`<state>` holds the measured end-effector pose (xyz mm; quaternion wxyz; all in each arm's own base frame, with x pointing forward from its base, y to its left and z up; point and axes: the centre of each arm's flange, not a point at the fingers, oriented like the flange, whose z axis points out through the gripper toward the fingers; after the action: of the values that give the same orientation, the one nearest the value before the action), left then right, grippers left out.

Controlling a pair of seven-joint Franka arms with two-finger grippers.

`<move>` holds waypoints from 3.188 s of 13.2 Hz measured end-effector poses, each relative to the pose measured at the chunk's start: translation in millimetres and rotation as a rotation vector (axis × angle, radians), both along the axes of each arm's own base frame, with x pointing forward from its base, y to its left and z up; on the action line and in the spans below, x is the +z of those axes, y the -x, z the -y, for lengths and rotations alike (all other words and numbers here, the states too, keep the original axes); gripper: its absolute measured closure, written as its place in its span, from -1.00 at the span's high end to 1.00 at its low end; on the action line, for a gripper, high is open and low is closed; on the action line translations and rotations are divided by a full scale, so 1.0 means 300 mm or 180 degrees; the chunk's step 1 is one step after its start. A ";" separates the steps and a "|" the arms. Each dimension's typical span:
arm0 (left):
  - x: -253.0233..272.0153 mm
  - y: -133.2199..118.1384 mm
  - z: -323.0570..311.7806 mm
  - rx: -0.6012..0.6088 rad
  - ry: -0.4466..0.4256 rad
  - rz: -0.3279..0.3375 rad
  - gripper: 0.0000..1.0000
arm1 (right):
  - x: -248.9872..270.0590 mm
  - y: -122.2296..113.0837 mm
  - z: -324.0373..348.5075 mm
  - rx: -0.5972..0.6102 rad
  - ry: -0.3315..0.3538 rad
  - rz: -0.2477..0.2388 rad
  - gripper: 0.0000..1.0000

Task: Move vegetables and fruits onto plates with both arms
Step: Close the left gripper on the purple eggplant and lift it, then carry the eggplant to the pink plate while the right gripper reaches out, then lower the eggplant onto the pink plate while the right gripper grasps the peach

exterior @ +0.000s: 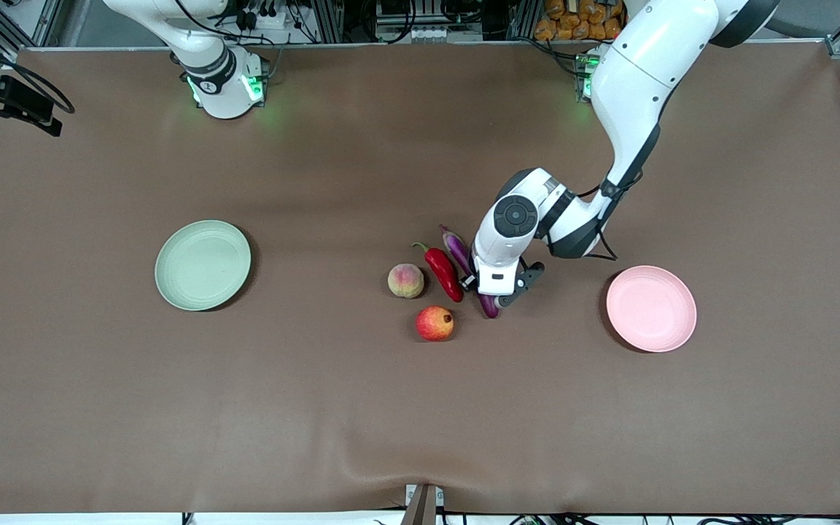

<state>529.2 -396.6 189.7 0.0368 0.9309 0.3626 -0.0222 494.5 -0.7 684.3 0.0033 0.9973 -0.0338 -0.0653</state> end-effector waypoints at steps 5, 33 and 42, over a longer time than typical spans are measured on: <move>0.214 -0.076 -0.115 -0.0324 -0.0441 0.0004 -0.20 | -0.007 -0.005 0.001 0.0000 0.0000 -0.0014 1.00; 0.099 -0.260 -1.299 -0.1618 -0.0245 -0.0597 -0.22 | -1.224 -0.253 -1.310 -0.1057 -0.0427 -0.0141 1.00; 0.204 -0.311 -1.364 -0.1503 -0.0308 -0.0415 0.89 | -1.484 -0.220 -1.457 -0.1018 -0.0564 0.0138 1.00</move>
<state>622.5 12.6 250.9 -0.0375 0.9871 0.1373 -0.0728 560.4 436.4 239.0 -0.0957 0.9768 -0.1860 -0.0462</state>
